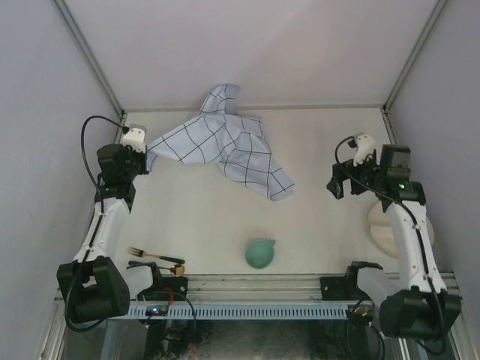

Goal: Set the dinner table for one person
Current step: Flatten out the napkin at the center of the board.

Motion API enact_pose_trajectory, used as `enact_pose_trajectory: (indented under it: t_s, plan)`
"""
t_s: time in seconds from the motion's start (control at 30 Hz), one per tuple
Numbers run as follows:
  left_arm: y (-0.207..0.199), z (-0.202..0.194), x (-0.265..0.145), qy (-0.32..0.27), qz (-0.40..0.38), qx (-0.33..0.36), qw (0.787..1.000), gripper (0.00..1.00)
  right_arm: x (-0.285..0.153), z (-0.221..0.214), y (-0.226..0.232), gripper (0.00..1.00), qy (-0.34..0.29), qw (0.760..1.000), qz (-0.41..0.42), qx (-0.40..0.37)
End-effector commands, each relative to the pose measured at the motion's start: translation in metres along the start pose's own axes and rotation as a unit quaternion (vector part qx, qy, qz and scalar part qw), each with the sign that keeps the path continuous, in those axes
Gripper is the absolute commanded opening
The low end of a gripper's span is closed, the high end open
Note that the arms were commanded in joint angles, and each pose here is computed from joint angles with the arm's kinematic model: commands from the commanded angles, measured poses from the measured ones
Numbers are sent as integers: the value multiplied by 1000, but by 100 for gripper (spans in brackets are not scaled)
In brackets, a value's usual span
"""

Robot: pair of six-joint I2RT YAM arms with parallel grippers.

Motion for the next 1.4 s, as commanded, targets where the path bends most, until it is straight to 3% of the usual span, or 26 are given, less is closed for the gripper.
enact_pose_trajectory:
  t_s: [0.0,0.13,0.37,0.57,0.7,0.93,1.37]
  plan:
    - [-8,-20,5,29,-17,-10,999,0,60,47,0,100,-51,995,-9,-88]
    - [-7,-28,3,38,-4,7,999,0,130,102,14,100,-68,981,-30,-179]
    - [-3,-26,5,32,19,0,999,0,244,192,47,100,-86,977,15,-197]
    - [0,-28,22,61,10,-3,998,0,322,195,76,100,-68,967,27,-242]
    - [4,-26,28,71,12,-4,997,0,338,177,102,100,-50,964,39,-258]
    - [4,-18,25,57,13,-19,998,0,357,152,136,100,-55,932,17,-358]
    - [1,-19,23,58,7,-19,998,1,385,167,127,100,-120,904,-46,-408]
Point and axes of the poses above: each gripper's point midway between its finger pads, its own x axis out along the fingers, its own y axis along the line the jaws close on, z = x × y, the point moved 9 cm from there along -x, back along the fingers, and after that the axes turned 7 degrees about x, right-handed, at the moved point
